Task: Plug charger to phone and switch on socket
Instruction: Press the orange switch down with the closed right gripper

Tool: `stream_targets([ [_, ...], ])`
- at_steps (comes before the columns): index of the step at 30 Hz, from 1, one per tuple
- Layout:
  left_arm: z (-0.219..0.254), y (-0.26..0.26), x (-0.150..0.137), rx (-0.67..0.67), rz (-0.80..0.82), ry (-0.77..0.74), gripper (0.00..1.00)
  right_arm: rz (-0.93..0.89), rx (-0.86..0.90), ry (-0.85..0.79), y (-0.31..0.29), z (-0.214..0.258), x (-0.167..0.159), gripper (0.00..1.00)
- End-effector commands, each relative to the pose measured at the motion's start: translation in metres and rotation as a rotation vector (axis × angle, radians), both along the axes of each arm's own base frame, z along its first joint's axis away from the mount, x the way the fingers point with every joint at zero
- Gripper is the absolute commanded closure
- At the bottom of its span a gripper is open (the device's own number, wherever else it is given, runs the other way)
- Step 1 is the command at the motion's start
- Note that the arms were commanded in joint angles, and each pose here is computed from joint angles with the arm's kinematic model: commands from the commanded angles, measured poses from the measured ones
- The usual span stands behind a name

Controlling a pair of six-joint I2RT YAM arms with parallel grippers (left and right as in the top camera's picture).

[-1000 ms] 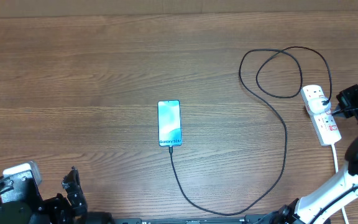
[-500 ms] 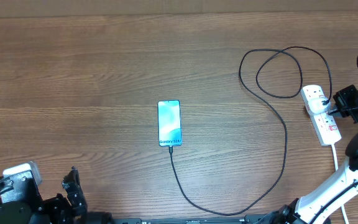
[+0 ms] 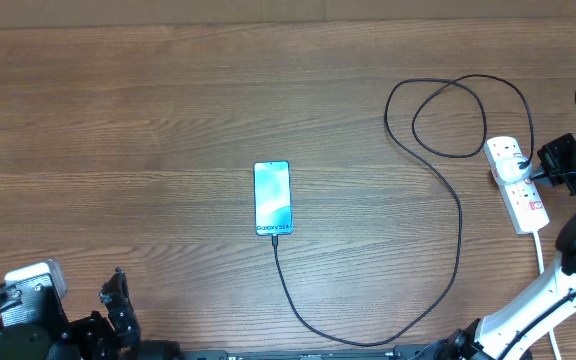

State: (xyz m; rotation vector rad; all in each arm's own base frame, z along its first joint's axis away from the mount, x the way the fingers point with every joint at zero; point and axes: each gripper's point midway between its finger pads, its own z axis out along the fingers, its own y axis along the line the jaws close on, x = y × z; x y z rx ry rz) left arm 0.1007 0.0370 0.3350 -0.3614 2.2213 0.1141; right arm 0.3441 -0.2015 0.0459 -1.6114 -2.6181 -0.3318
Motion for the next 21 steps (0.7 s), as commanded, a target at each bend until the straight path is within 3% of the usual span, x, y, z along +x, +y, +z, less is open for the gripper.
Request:
stream_targets([
  [1, 0.003, 0.003, -0.003, 0.001, 0.024, -0.02, 0.0, 0.044, -0.009, -0.015, 0.009, -0.001, 0.011, 0.96],
  [21, 0.003, 0.003, -0.003, 0.0, 0.024, -0.02, 0.0, 0.029, -0.039, 0.057, 0.013, -0.006, 0.002, 0.96],
])
